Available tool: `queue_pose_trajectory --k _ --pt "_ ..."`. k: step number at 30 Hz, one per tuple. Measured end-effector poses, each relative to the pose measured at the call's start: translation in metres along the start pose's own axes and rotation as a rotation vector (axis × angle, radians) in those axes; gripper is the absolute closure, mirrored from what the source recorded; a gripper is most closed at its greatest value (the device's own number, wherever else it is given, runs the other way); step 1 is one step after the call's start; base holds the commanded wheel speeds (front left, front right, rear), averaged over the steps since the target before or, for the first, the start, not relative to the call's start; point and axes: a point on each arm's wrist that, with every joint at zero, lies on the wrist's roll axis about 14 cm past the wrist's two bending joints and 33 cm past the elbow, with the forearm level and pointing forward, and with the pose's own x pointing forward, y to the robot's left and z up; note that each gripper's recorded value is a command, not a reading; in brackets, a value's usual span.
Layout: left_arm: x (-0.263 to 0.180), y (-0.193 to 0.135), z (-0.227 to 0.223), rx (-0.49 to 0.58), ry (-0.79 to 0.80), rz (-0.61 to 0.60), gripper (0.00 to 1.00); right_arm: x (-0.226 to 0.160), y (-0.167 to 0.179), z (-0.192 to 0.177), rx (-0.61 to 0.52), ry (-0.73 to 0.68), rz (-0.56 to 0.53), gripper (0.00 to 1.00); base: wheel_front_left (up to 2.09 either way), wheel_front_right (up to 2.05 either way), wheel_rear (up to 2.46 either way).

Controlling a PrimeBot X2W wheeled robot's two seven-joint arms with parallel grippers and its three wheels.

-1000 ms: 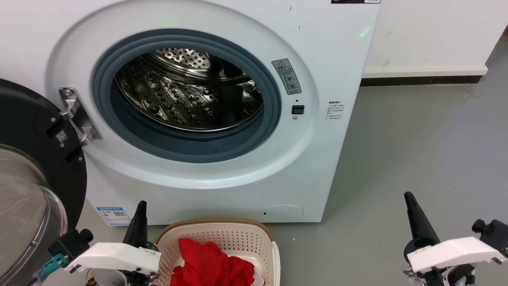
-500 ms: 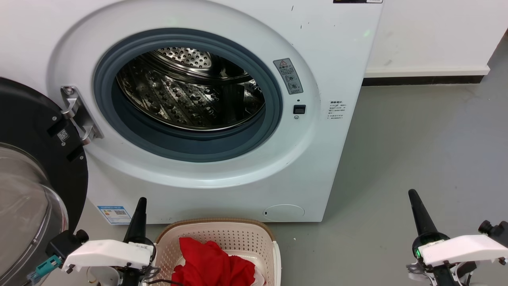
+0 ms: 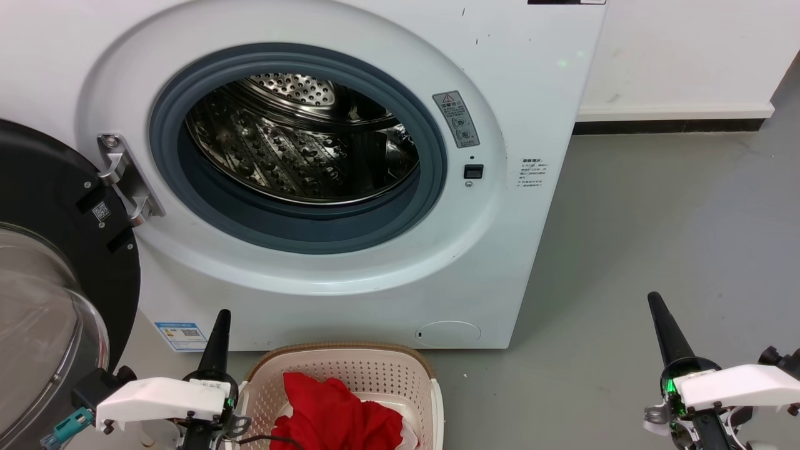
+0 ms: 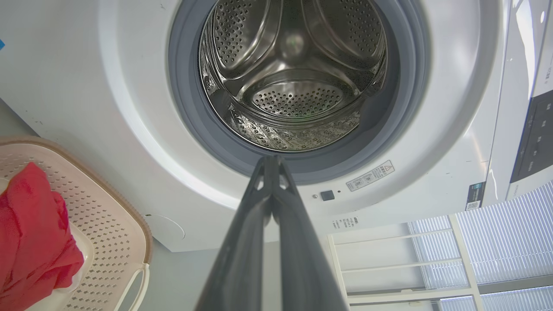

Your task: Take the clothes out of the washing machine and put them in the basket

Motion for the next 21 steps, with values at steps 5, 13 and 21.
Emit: queue_pose_trajectory --k 5,13,21 --pt "0.0001 0.0005 0.0006 -0.050 -0.001 0.001 1.00 0.0006 -0.0014 0.0008 0.048 0.000 -0.004 1.00 0.00 0.00 0.00" --pt "0.0022 -0.0026 0.0031 -0.124 -0.004 -0.014 1.00 0.0016 -0.0031 0.0018 0.121 -0.001 -0.008 1.00 0.00 0.00 0.00" --pt "0.0022 -0.0021 0.0054 -0.212 -0.008 -0.018 1.00 0.0053 -0.0011 0.0046 0.206 -0.006 -0.001 1.00 0.00 0.00 0.00"
